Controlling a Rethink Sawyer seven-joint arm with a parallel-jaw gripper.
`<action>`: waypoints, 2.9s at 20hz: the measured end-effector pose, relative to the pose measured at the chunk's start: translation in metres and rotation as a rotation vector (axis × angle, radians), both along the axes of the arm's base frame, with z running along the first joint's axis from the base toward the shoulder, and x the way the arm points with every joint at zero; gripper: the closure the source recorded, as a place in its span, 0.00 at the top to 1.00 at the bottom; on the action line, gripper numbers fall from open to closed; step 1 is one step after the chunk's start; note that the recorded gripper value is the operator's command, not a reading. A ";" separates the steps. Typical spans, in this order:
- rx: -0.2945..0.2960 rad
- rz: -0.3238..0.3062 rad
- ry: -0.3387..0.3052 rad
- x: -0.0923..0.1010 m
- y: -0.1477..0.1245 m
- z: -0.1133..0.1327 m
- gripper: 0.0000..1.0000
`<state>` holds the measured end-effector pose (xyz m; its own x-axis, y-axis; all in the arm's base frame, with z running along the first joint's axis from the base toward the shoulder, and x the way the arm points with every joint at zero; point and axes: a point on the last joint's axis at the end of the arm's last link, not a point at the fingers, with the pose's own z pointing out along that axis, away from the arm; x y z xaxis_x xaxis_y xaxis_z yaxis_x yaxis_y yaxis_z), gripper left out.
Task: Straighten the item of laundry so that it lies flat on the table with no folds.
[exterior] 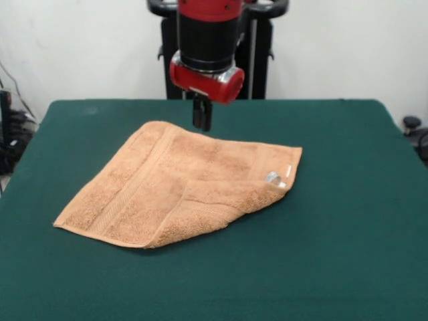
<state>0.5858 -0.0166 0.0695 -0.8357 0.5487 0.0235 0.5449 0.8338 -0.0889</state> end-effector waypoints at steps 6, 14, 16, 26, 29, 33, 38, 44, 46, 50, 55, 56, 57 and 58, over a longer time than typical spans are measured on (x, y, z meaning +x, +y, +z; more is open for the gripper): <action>-0.014 -0.004 -0.032 0.043 -0.014 -0.014 0.00; -0.012 0.001 -0.033 0.064 -0.018 -0.070 0.00; -0.008 0.004 -0.028 0.061 -0.016 -0.084 0.00; 0.011 -0.009 -0.023 0.061 -0.019 -0.110 0.00; 0.022 -0.017 -0.010 0.063 -0.021 -0.110 0.00; 0.050 -0.037 0.011 0.066 -0.026 -0.110 0.00; 0.069 -0.049 0.028 0.069 -0.029 -0.110 0.00; 0.075 -0.053 0.051 0.072 -0.030 -0.110 0.00; 0.076 -0.053 0.055 0.073 -0.030 -0.110 0.00; 0.076 -0.054 0.063 0.074 -0.032 -0.109 0.00; 0.075 -0.054 0.058 0.076 -0.032 -0.108 0.00; 0.075 -0.054 0.058 0.076 -0.032 -0.108 0.00; 0.074 -0.054 0.058 0.076 -0.033 -0.108 0.00; 0.074 -0.054 0.058 0.077 -0.033 -0.108 0.00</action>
<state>0.6624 -0.0491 -0.0387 -0.8008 0.5881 0.1135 0.5852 0.8086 -0.0606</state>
